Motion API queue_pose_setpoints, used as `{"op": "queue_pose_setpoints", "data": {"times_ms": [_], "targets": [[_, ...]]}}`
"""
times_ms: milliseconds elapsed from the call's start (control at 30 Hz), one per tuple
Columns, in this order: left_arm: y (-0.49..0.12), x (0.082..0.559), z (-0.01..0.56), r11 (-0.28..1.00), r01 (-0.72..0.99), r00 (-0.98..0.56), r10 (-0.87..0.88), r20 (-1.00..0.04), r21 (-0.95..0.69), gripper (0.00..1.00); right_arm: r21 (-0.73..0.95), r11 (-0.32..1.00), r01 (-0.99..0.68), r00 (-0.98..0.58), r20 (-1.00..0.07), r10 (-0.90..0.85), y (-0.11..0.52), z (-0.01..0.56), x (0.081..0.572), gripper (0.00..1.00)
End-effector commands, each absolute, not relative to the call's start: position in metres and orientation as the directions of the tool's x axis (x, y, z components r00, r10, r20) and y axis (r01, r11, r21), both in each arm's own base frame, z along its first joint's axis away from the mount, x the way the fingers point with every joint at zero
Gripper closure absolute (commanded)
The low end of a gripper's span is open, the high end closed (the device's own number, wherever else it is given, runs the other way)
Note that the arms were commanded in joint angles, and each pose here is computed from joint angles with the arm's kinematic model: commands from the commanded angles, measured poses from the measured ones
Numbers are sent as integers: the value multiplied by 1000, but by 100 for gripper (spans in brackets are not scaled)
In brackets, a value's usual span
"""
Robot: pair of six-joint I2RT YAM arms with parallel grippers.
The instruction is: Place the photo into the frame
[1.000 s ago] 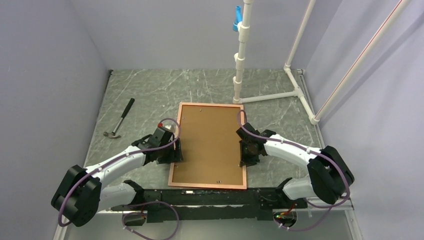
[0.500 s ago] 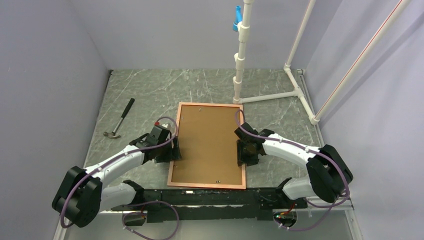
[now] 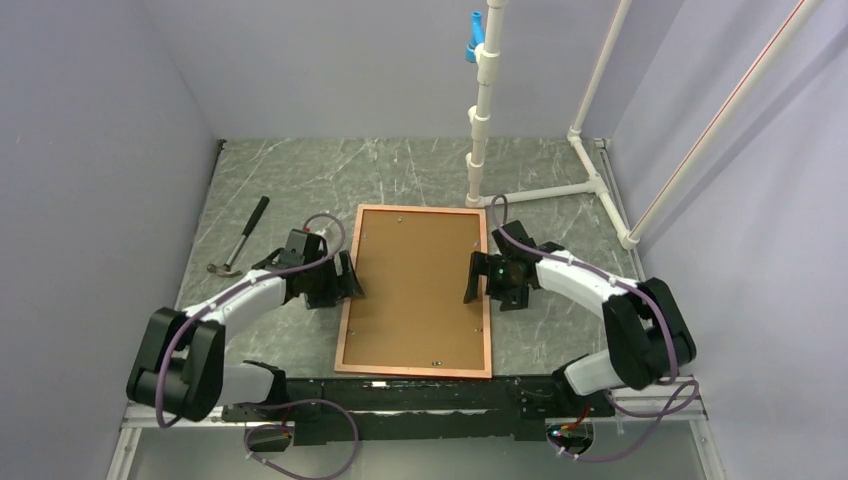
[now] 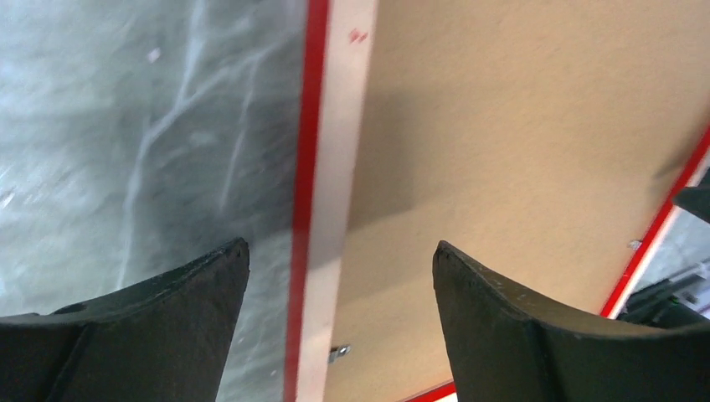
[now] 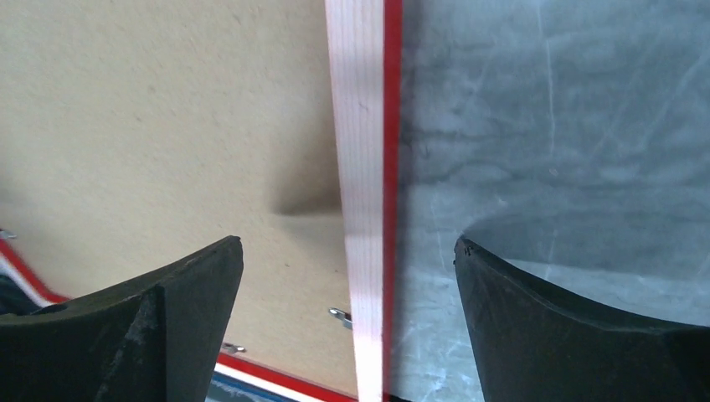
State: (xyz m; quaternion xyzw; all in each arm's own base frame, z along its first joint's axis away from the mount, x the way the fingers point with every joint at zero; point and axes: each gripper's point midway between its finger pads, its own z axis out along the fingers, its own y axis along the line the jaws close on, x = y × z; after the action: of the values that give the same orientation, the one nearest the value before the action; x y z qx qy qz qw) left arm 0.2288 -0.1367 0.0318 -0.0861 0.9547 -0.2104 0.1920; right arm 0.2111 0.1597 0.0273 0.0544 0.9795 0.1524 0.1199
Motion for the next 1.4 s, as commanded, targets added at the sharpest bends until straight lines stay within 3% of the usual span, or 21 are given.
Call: {"op": "queue_pose_setpoints", "data": {"times_ms": [0, 200, 867, 1067, 1367], "targets": [[-160, 239, 32, 845, -1, -930, -197, -310, -535, 16, 455, 890, -8, -956, -265, 127, 190, 44, 249, 1], [-179, 223, 36, 781, 26, -948, -179, -263, -624, 23, 494, 869, -20, -963, -244, 117, 199, 48, 248, 2], [-180, 170, 44, 808, 58, -945, -145, -293, -586, 23, 499, 866, 13, -969, -208, 134, 177, 49, 195, 2], [-158, 188, 47, 894, 39, -929, -133, -346, -447, 6, 421, 907, 12, -958, -255, 131, 166, 51, 212, 0], [-154, 261, 68, 904, 38, -890, -163, -427, -426, 6, 422, 906, 20, -945, -288, 155, 166, 55, 259, 0]]}}
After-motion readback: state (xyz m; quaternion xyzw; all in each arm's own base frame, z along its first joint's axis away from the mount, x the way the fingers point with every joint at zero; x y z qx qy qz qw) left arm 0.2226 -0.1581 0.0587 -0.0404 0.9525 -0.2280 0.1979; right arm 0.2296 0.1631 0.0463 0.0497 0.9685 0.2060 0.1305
